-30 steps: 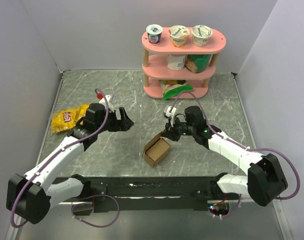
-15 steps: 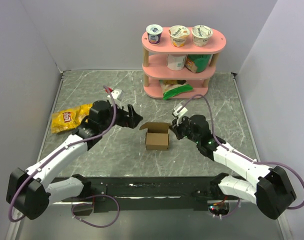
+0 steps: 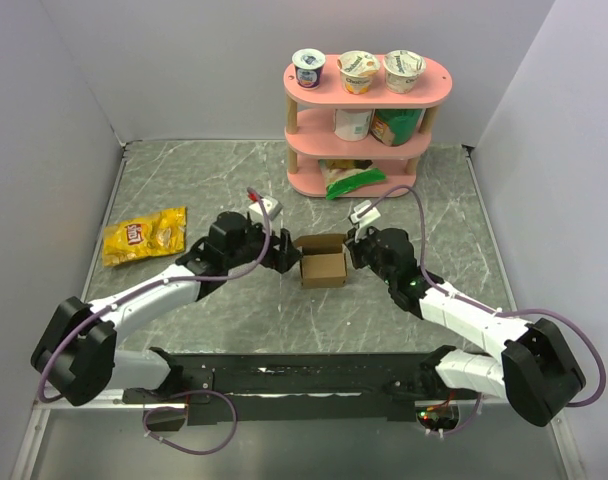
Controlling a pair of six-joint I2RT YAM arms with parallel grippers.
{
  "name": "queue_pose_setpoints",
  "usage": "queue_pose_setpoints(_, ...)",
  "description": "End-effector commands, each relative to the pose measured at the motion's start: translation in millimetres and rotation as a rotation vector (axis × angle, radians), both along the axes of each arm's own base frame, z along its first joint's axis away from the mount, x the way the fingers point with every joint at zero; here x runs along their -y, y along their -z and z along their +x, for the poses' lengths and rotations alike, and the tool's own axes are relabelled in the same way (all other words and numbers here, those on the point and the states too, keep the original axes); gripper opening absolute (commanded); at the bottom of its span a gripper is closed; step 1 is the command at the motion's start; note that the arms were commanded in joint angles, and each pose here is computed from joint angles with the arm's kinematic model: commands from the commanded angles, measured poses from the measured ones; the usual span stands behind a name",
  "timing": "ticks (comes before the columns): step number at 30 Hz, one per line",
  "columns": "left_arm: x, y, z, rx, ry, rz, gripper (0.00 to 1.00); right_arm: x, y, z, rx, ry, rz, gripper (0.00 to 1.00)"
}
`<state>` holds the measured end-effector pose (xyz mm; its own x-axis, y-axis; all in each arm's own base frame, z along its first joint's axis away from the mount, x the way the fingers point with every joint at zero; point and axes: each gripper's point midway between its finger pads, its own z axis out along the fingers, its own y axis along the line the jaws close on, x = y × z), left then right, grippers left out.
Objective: Fold the paper box
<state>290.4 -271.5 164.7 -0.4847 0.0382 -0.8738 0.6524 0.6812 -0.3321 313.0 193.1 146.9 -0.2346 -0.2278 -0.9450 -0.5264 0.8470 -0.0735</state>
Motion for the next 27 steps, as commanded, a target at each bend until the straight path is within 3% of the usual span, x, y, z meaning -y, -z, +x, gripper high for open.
queue_pose_setpoints(1,16.3,-15.1,4.7,0.133,0.002,0.019,0.81,1.3,-13.7,4.7,0.051,0.035,0.045,0.00)
queue_pose_setpoints(4,24.0,-10.9,5.5,0.153,-0.012,0.058,0.69,-0.9,-11.5,1.7,0.044,0.026,0.045,0.00)
queue_pose_setpoints(5,25.4,-6.5,7.3,0.149,-0.024,0.075,0.57,-0.8,-10.1,0.9,0.040,0.027,0.043,0.00)
queue_pose_setpoints(7,26.3,-4.2,11.2,0.151,-0.059,0.107,0.45,-2.1,-8.0,-1.1,0.030,0.030,0.043,0.00)
queue_pose_setpoints(8,27.4,2.5,9.9,0.134,-0.059,0.124,0.32,-1.7,-7.4,-1.3,0.024,0.036,0.045,0.00)
queue_pose_setpoints(11,27.9,8.4,12.6,0.110,-0.116,0.143,0.17,-1.7,-7.1,-2.2,-0.017,0.068,0.061,0.00)
queue_pose_setpoints(18,47.1,13.0,2.9,0.037,-0.174,0.117,0.01,-9.7,-5.2,-7.1,-0.070,0.145,0.079,0.00)
queue_pose_setpoints(27,56.7,16.4,-1.5,0.003,-0.223,0.135,0.01,-6.9,-3.4,-6.3,-0.126,0.300,0.108,0.00)
